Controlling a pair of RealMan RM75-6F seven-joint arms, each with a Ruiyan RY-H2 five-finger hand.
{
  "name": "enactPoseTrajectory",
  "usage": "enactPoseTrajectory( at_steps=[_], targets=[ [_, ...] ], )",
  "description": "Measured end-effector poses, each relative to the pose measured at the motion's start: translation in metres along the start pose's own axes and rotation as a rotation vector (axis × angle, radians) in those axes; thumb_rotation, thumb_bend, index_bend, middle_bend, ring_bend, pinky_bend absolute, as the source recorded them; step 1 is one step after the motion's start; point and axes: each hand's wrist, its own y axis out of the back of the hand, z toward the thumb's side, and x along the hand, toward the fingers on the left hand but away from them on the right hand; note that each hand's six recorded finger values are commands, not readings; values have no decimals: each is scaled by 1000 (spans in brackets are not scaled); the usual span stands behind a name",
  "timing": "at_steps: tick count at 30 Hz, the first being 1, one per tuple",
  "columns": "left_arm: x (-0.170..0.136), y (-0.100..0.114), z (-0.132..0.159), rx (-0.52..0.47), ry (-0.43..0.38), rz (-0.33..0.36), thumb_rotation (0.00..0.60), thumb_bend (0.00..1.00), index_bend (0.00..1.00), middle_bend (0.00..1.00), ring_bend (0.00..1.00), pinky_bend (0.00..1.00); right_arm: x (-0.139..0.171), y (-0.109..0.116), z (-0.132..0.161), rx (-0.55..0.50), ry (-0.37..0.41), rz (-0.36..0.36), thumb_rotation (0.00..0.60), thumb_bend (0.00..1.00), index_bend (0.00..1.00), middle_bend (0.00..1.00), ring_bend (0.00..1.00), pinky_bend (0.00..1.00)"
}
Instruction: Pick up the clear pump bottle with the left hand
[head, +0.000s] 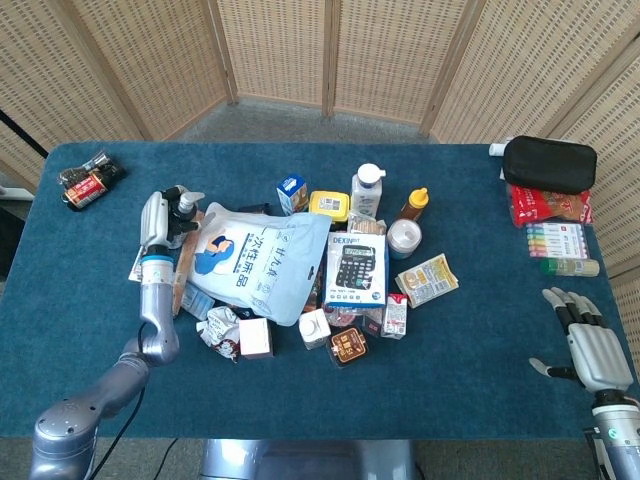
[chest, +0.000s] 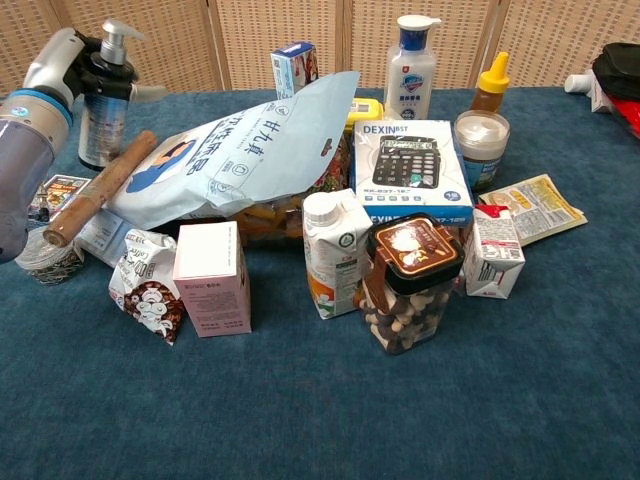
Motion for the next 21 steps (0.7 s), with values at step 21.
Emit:
enactPoseTrajectory(
  at_steps=[21],
  targets=[
    [-14, 122, 82, -127, -168, 171, 600, 135, 869, 928, 814, 702, 6, 0, 21, 14, 65, -2, 598, 0, 0, 0, 0, 0]
  ],
)
